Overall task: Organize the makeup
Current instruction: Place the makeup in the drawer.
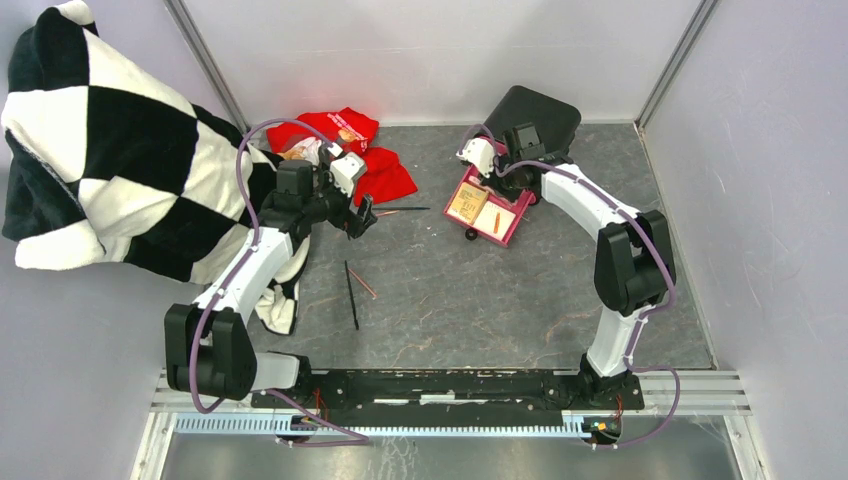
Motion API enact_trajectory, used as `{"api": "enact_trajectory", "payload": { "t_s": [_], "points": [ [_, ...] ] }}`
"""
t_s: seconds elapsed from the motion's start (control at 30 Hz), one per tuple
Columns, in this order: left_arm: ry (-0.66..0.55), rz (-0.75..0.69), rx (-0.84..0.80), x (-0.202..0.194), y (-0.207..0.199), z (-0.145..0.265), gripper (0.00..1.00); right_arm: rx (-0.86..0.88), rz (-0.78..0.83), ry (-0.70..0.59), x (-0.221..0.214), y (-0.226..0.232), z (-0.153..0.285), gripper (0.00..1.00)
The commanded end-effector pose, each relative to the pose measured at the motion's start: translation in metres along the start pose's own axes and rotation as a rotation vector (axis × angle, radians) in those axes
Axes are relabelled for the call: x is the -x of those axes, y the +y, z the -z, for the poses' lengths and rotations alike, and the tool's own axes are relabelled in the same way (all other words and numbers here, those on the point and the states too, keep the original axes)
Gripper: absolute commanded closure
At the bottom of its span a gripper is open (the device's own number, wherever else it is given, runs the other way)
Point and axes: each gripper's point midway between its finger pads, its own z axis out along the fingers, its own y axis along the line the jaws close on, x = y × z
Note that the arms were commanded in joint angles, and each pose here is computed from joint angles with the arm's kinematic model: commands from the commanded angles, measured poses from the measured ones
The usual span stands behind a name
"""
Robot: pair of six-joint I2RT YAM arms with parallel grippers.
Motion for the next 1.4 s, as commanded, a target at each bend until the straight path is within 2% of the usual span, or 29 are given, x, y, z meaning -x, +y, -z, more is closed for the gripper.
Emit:
{"api": "enact_trajectory", "payload": {
  "t_s": [0.0,0.17,0.37,0.57,0.63,0.73,0.8,1.37],
  "points": [
    [-0.040,-0.052,-0.027,0.017,0.001,0.000,0.00,-0.006,0.010,-0.020,0.011,-0.011,0.001,0.87],
    [-0.053,-0.053,-0.040,0.018,0.000,-0.002,0.00,-0.030,0.005,-0.019,0.014,-0.018,-0.001,0.85],
    [-0.063,-0.054,-0.042,0.021,-0.001,-0.002,0.00,-0.021,-0.004,-0.001,0.010,-0.016,-0.002,0.77],
    [-0.073,-0.054,-0.042,0.021,-0.003,-0.001,0.00,-0.006,-0.022,0.006,0.004,-0.011,-0.003,0.73],
    [-0.074,-0.056,-0.043,0.021,-0.003,0.000,0.00,-0.001,-0.031,0.006,0.002,-0.010,-0.004,0.70],
    [-0.075,-0.056,-0.044,0.021,-0.004,0.001,0.00,-0.001,-0.041,0.009,0.000,-0.010,-0.004,0.58],
    [-0.078,-0.057,-0.045,0.021,-0.005,0.002,0.00,-0.010,-0.048,0.012,-0.001,-0.012,-0.003,0.53],
    [-0.102,-0.059,-0.050,0.026,-0.008,0.006,0.00,-0.063,-0.070,0.025,-0.003,-0.041,-0.004,0.55]
  ]
}}
